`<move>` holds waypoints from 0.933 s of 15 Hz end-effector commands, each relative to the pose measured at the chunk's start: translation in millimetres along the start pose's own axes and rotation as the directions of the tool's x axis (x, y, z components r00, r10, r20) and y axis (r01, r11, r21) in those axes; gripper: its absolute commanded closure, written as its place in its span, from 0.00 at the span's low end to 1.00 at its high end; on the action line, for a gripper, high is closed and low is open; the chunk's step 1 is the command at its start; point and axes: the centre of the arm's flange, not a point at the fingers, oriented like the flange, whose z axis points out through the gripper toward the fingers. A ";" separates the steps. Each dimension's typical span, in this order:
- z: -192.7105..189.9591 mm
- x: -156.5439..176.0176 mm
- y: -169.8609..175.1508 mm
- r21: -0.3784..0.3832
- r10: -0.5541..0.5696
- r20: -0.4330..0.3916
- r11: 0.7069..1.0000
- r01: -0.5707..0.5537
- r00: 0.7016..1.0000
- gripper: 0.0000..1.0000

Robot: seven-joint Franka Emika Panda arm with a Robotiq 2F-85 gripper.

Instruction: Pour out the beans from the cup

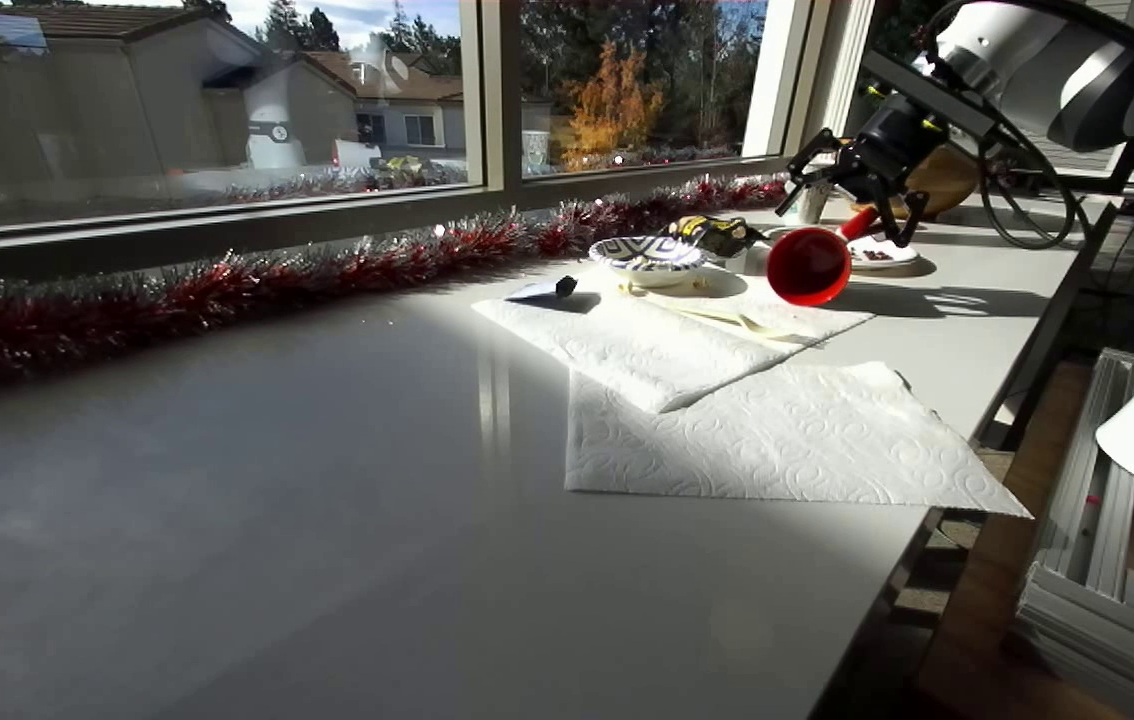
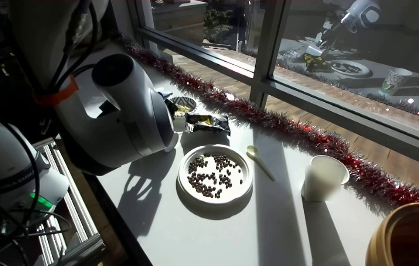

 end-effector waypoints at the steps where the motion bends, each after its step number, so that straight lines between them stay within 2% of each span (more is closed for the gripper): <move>1: -8.9 -8.5 10.3 -0.057 -0.004 -0.052 0.998 0.001 0.999 0.00; 5: -8.8 -5.6 19.2 -0.095 -0.016 -0.076 0.995 0.008 0.997 0.00; 14: -12.5 -8.2 20.9 -0.097 -0.051 -0.075 0.994 0.044 0.996 0.00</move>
